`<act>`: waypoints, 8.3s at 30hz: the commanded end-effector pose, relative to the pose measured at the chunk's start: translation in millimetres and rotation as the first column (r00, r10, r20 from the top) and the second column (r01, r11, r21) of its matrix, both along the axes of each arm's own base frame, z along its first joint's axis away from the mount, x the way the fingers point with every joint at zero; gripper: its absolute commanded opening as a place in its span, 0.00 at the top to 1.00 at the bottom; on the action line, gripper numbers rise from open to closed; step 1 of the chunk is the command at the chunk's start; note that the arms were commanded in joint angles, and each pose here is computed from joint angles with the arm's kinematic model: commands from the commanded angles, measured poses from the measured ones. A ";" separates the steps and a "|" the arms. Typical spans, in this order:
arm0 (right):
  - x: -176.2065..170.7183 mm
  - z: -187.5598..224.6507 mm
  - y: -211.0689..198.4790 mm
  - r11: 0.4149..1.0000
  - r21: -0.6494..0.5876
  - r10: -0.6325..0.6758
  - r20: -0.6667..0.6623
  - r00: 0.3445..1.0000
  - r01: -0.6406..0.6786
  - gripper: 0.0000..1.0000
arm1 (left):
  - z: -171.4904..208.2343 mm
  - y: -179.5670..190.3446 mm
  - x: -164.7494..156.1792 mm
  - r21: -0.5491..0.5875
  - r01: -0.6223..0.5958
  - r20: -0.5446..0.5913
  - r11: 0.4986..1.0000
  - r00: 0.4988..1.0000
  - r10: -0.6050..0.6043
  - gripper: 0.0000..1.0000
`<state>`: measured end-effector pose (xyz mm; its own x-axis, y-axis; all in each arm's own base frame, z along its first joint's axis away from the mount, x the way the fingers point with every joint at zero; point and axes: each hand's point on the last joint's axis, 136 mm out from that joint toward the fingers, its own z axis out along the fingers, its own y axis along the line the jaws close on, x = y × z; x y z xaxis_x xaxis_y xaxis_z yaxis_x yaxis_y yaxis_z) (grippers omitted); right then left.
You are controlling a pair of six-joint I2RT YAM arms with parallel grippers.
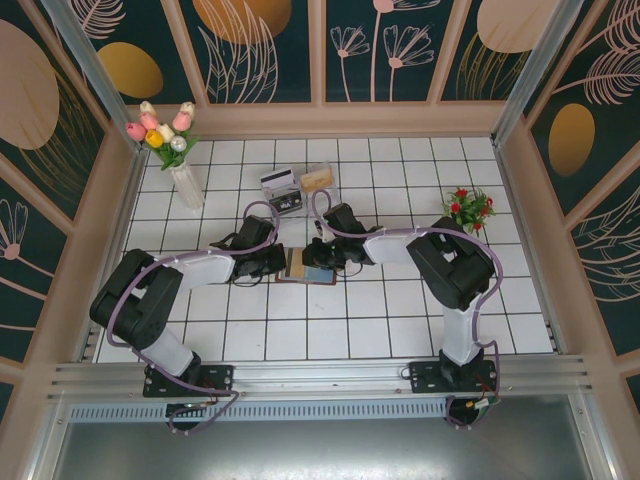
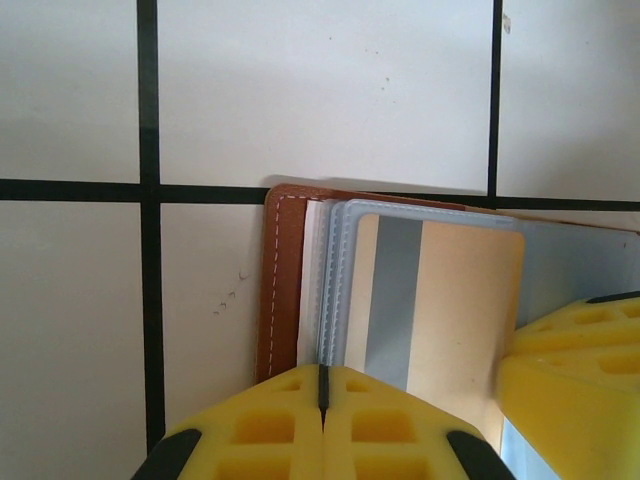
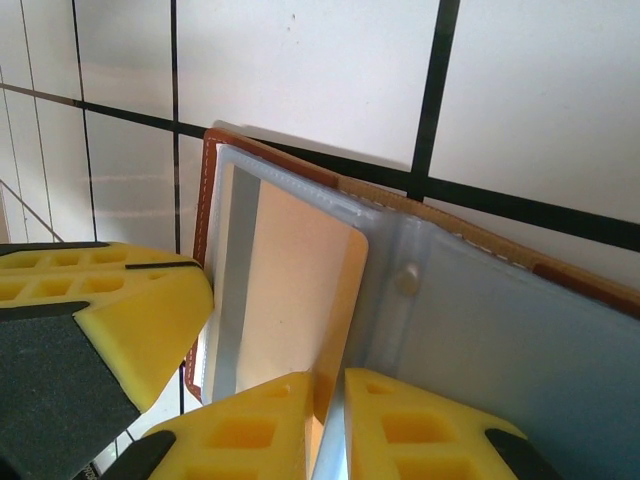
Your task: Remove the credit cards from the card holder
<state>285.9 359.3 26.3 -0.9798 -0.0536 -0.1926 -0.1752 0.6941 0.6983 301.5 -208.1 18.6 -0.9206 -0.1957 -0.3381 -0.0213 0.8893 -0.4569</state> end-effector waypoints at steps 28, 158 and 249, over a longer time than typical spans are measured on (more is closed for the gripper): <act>-2.7 3.5 -23.6 0.995 -0.068 -0.076 -0.031 0.997 0.074 0.90 | -24.8 22.8 -24.6 0.101 -0.006 -0.085 0.995 0.996 0.015 0.93; 72.5 141.7 -118.7 0.645 0.022 -0.666 -0.474 0.576 0.764 1.00 | 202.8 -129.6 40.2 0.590 0.577 0.673 0.565 0.034 -0.739 0.29; 36.0 161.3 -205.9 0.754 0.239 -0.641 0.063 0.765 0.612 0.01 | 145.1 -78.9 196.4 0.212 0.521 0.668 0.827 0.541 -0.512 1.00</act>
